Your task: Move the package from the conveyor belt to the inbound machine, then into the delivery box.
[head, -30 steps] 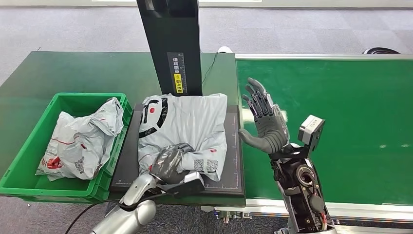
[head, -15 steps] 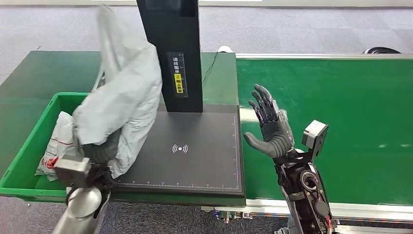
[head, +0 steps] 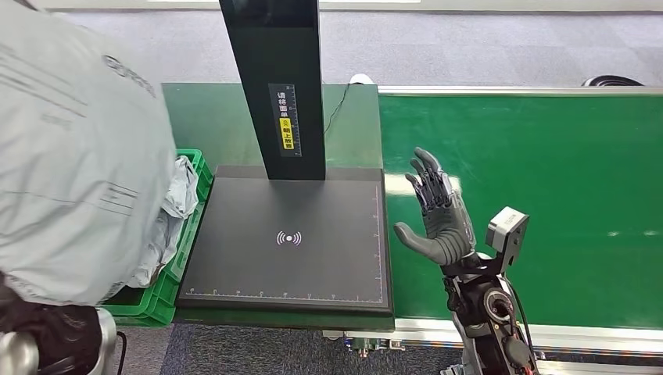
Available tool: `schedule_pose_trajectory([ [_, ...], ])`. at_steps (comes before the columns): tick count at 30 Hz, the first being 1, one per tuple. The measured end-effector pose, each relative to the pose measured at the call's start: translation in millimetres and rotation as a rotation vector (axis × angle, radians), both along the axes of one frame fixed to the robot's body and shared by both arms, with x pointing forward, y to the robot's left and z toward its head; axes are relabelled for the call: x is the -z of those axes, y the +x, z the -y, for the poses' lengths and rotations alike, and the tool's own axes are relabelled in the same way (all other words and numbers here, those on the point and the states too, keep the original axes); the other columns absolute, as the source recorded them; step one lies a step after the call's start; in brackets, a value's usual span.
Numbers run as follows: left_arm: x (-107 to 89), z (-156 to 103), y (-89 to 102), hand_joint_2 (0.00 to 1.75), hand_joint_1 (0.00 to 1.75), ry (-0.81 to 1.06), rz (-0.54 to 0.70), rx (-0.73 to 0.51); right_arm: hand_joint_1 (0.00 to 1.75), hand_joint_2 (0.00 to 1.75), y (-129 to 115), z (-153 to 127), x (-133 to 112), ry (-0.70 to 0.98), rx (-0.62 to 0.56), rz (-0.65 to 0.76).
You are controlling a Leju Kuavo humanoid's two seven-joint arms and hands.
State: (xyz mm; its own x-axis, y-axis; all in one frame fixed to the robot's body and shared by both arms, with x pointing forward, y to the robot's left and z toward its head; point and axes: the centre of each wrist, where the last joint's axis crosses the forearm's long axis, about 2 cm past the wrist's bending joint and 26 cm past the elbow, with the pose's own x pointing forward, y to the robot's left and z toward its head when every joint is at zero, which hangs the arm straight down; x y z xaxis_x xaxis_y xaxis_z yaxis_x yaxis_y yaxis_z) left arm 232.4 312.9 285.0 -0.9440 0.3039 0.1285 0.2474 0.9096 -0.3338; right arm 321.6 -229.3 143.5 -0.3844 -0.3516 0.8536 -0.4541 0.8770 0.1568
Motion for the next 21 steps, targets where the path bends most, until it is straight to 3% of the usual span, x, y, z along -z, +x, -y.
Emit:
schedule_pose_trajectory([
  [7, -3.7, -39.4, -16.4, 1.75, 1.39, -0.281, 0.005, -0.114, 0.00, 1.75, -4.5, 4.3, 1.6, 0.013, 0.014, -0.007],
  [10, 1.3, -59.9, -25.0, 1.75, 1.30, -0.394, -0.013, -0.273, 0.00, 1.75, -6.9, 5.9, 3.0, 0.019, 0.017, -0.014],
  [12, 6.9, -77.2, -33.3, 1.75, 1.15, -0.446, -0.036, -0.439, 0.00, 1.75, -9.9, 6.5, 4.1, 0.021, 0.021, -0.018],
  [17, 22.0, -105.7, -40.0, 1.75, 0.86, -0.321, -0.170, -0.843, 0.00, 1.75, -19.5, 7.0, 5.8, 0.022, 0.046, -0.024],
  [19, 28.8, -106.9, -33.8, 1.75, 0.80, -0.206, -0.278, -0.940, 0.00, 1.75, -24.0, 7.0, 7.0, 0.021, 0.056, -0.025],
  [21, 35.6, -103.3, -24.8, 1.75, 0.87, -0.087, -0.409, -0.968, 0.00, 1.75, -28.7, 7.0, 8.4, 0.020, 0.064, -0.027],
])
